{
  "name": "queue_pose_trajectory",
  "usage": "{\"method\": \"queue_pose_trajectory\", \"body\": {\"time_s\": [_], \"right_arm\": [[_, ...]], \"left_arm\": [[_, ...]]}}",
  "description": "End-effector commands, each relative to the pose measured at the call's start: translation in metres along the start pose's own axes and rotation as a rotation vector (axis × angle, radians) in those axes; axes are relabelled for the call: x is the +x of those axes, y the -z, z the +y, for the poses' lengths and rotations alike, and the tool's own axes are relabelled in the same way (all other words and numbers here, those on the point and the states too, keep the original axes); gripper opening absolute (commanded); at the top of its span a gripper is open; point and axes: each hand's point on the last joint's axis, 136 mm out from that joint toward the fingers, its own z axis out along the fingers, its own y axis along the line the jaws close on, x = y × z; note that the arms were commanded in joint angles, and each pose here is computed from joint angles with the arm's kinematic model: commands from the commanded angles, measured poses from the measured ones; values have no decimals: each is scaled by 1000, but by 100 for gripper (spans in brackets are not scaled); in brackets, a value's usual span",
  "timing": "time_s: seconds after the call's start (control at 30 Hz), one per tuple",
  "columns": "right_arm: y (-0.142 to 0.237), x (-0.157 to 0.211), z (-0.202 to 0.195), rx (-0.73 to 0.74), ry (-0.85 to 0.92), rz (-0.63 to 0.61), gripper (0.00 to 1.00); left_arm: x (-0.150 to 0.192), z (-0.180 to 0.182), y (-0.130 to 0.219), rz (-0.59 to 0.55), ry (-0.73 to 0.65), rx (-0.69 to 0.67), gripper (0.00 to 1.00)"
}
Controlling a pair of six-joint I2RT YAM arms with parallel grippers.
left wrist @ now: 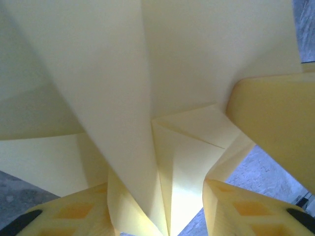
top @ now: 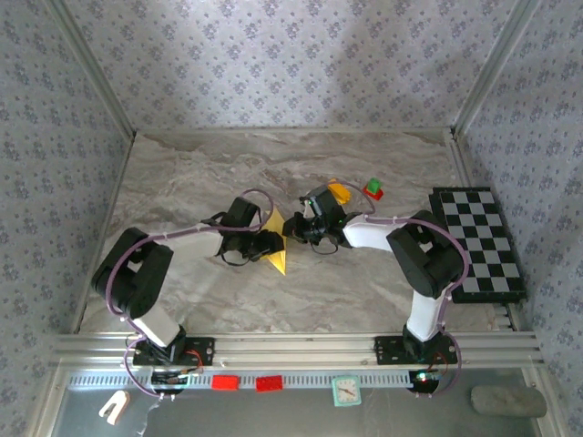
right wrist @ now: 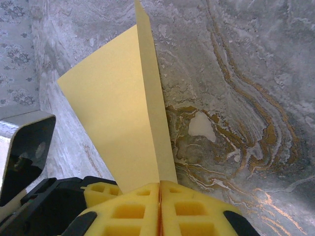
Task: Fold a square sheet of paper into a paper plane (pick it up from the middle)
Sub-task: Move the paper plane to the top-center of the table.
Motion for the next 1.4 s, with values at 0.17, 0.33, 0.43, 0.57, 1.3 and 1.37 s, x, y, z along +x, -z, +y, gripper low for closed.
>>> {"method": "queue_pose_trajectory", "body": {"time_s": [0.17, 0.33, 0.43, 0.57, 1.3, 1.37], "right_arm": [[3, -1, 11, -26, -1, 4, 10], [3, -1, 10, -25, 0, 4, 9], [3, -1, 10, -23, 1, 4, 9], [3, -1, 10, -20, -1, 4, 9], [2, -1, 11, -16, 5, 4, 9], [2, 0, 10, -14, 3, 5, 10]], "left_arm": [[-6, -10, -2, -7, -36, 14, 54], [-5, -7, -4, -3, -31, 0, 55], [-5, -6, -4, -9, -32, -5, 54], [-7, 4, -2, -16, -18, -66, 49], [-10, -2, -10, -5, 46, -37, 28], [-10, -2, -10, -6, 49, -38, 27]]}}
